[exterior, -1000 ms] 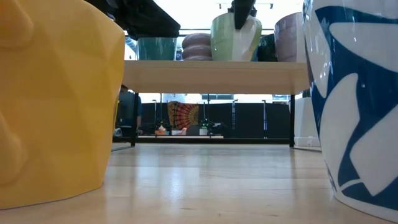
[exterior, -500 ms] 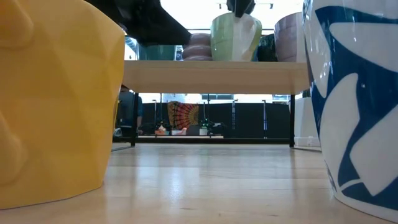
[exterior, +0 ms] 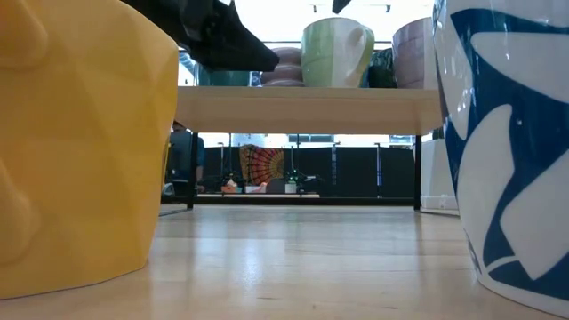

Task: Place coffee mugs
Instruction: Adjust the green mug on the shelf

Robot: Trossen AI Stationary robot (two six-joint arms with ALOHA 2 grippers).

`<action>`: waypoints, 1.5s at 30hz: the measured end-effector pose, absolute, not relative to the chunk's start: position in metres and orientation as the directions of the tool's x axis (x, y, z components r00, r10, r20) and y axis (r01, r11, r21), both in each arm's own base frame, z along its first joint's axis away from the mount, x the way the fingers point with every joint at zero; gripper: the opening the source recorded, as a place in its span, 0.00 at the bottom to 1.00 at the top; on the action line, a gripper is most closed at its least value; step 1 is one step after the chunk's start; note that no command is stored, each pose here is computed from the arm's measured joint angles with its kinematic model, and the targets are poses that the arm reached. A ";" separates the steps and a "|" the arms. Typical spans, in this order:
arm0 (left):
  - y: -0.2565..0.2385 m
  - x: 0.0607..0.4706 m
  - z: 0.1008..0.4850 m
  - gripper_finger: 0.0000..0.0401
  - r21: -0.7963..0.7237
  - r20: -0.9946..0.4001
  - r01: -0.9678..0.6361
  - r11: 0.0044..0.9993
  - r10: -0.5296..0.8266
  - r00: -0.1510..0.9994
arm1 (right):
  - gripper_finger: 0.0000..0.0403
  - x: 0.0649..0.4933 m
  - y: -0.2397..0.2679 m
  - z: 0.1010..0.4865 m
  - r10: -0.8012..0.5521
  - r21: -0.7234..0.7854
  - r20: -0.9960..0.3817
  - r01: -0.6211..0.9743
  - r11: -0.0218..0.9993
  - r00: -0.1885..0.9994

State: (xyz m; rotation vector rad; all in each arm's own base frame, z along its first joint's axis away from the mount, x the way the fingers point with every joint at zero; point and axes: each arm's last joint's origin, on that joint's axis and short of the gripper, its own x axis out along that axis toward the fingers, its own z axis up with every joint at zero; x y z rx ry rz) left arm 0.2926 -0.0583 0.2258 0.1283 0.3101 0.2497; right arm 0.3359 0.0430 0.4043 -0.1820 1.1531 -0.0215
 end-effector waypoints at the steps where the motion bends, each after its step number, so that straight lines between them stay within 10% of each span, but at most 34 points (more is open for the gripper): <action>1: -0.058 0.293 0.224 0.37 0.165 -0.292 -0.224 0.961 0.264 0.919 | 0.71 0.335 0.043 0.404 -0.112 -0.162 -0.906 -0.090 0.983 0.407; 19: -0.051 0.306 0.218 0.37 0.164 -0.231 -0.263 0.951 0.296 0.927 | 0.70 0.327 0.052 0.362 -0.304 -0.372 -0.917 -0.274 0.887 0.259; 45: -0.038 0.313 0.226 0.37 0.118 -0.131 -0.207 0.971 0.222 0.966 | 0.66 0.334 0.061 0.362 -0.186 -0.219 -0.928 -0.067 0.973 0.323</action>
